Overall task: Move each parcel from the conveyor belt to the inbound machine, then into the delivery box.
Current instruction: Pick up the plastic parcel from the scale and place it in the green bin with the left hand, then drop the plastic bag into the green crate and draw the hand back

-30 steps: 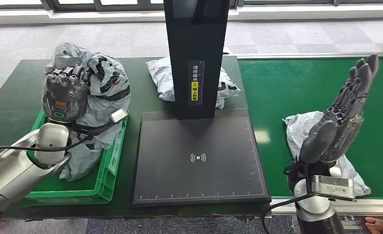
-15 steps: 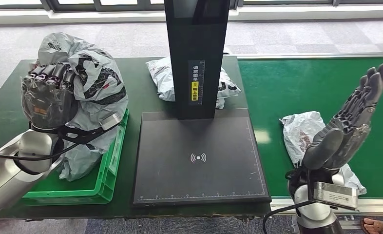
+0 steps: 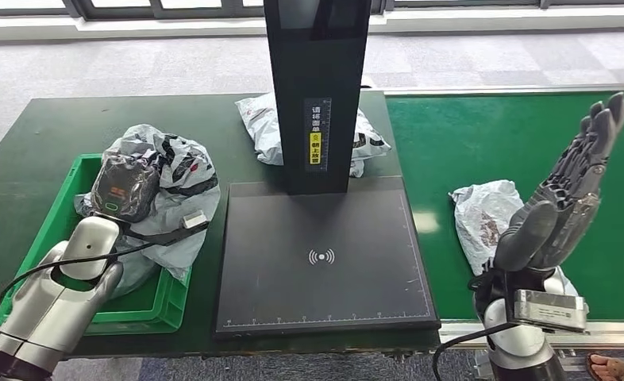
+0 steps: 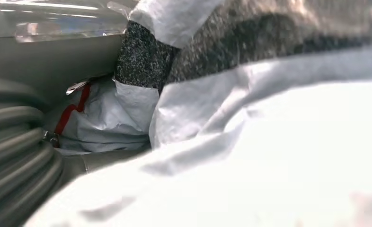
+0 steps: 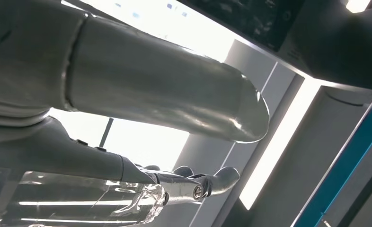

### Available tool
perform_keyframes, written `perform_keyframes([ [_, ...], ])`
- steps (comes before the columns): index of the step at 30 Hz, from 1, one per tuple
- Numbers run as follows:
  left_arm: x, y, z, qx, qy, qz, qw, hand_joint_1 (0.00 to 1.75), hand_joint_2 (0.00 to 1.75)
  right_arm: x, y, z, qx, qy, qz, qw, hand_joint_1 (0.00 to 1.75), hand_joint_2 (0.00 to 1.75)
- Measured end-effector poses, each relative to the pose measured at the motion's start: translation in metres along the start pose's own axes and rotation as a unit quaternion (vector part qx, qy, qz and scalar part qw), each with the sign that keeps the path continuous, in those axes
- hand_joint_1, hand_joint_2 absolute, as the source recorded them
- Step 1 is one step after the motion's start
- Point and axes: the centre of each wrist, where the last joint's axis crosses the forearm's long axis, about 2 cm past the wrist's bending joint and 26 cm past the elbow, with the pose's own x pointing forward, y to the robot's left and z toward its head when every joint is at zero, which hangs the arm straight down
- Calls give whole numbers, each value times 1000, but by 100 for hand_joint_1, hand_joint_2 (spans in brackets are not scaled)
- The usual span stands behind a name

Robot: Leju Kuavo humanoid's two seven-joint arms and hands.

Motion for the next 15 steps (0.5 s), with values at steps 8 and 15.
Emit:
perform_keyframes([
  [8, -2, -26, 21, -90, 70, 5, 993, 175, 175, -1, 1, -4, 7, -7, -6, 1000, 0, 0],
  [15, -21, -47, 37, -143, 166, -79, 973, 175, 175, -5, 3, -16, 11, -9, -8, 1000, 0, 0],
])
